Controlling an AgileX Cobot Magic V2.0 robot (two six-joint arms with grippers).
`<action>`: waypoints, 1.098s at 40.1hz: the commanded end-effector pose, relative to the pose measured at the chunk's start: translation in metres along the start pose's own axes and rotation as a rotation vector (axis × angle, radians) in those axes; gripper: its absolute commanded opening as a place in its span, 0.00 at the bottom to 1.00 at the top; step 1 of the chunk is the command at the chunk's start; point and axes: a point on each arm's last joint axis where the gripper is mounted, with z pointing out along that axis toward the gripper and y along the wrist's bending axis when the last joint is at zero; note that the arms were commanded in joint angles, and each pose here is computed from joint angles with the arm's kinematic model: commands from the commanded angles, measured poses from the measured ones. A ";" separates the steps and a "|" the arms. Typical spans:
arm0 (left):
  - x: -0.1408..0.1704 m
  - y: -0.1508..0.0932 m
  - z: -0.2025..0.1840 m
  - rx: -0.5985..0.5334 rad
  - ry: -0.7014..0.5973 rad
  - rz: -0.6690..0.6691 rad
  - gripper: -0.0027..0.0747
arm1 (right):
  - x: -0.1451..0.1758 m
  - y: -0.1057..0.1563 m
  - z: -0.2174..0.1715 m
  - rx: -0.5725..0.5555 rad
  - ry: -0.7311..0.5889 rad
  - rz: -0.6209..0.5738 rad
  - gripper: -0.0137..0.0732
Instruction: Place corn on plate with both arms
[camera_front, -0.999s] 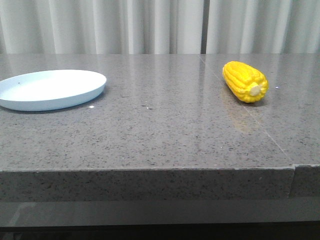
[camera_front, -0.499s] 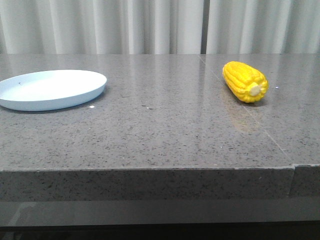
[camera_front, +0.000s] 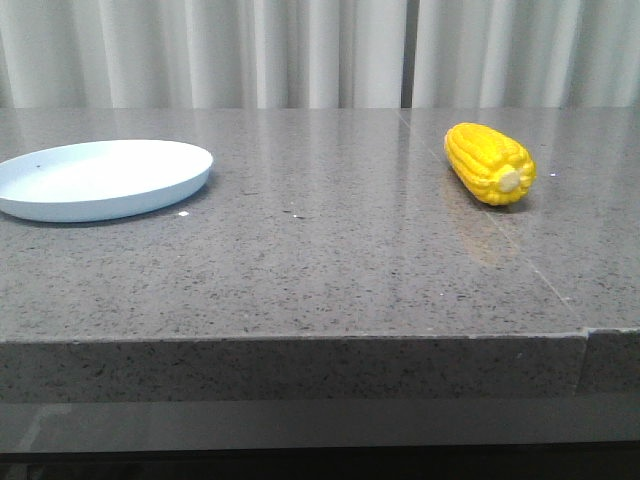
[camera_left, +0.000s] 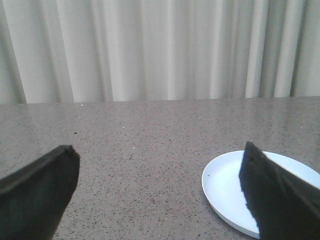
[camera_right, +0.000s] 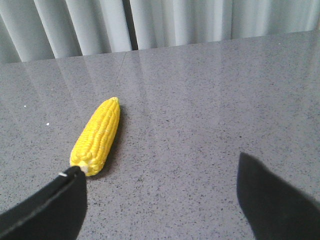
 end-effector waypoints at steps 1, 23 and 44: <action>-0.019 0.000 0.000 0.006 -0.114 -0.002 0.86 | -0.018 0.002 -0.002 0.000 -0.102 -0.011 0.91; -0.037 -0.001 0.075 0.020 0.228 -0.038 0.83 | -0.018 0.002 -0.002 0.000 -0.102 -0.011 0.91; -0.032 -0.041 0.206 0.162 0.754 -0.033 0.83 | -0.018 0.002 -0.002 0.000 -0.102 -0.011 0.91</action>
